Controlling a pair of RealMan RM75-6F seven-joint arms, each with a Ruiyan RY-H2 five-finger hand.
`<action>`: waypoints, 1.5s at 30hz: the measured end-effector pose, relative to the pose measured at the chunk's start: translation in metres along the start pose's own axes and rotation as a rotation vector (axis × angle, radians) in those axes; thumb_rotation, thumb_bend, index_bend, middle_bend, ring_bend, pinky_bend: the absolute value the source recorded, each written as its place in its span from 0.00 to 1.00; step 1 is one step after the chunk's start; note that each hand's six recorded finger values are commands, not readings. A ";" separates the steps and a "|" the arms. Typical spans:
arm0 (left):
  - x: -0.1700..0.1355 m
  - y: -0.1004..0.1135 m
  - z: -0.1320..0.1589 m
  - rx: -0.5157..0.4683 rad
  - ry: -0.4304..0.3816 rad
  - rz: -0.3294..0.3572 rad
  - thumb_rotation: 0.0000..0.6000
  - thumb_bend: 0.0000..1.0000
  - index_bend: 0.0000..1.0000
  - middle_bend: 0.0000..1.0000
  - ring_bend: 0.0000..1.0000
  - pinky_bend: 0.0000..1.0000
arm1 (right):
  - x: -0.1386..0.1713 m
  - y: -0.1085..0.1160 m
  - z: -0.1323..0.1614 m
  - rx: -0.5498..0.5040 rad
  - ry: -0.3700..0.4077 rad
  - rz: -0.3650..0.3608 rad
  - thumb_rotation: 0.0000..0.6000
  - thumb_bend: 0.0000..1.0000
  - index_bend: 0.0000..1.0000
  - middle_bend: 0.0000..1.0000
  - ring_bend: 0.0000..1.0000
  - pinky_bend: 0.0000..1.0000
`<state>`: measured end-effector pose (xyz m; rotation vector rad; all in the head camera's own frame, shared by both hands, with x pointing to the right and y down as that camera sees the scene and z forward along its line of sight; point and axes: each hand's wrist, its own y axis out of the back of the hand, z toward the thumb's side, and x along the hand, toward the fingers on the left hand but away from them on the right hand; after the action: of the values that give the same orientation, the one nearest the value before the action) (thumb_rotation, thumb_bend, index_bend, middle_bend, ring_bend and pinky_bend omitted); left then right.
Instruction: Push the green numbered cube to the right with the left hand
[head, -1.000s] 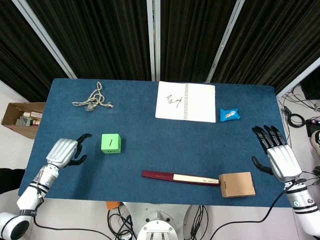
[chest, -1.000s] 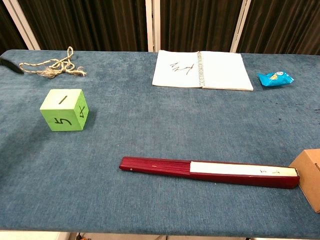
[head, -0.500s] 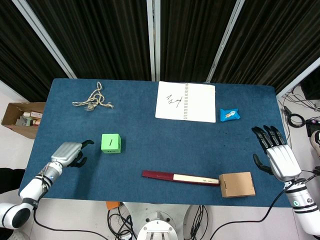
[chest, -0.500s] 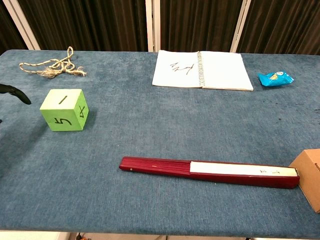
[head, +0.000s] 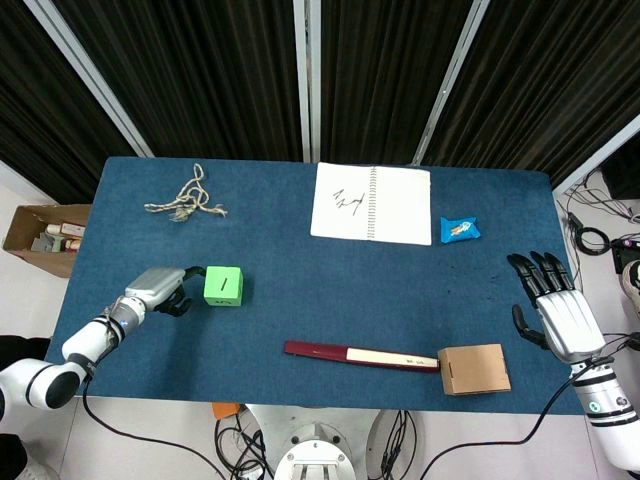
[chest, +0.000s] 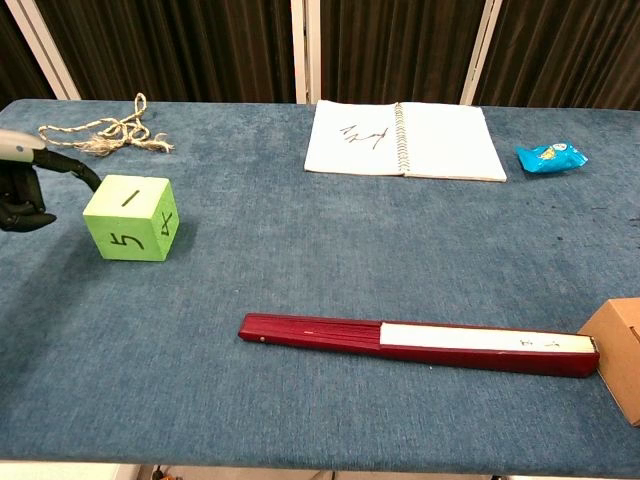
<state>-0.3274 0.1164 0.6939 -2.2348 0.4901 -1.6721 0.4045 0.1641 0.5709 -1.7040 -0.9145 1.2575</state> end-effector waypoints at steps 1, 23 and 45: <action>0.001 0.002 0.001 0.002 -0.002 -0.003 1.00 0.52 0.17 0.91 0.95 1.00 | 0.000 0.000 0.000 0.000 -0.001 0.001 1.00 0.53 0.00 0.12 0.00 0.00; 0.043 0.041 0.049 0.123 -0.053 -0.119 1.00 0.52 0.17 0.92 0.95 1.00 | 0.004 -0.004 -0.008 -0.017 -0.030 0.003 1.00 0.57 0.01 0.12 0.00 0.00; 0.073 0.053 0.133 0.317 -0.165 -0.204 1.00 0.52 0.18 0.92 0.95 1.00 | 0.009 -0.009 -0.014 -0.042 -0.047 0.013 1.00 0.57 0.00 0.13 0.00 0.00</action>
<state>-0.1854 0.0419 0.6966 -2.2143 -0.0434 -1.5136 0.4195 0.1730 0.5781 -1.7223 -0.9654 1.3006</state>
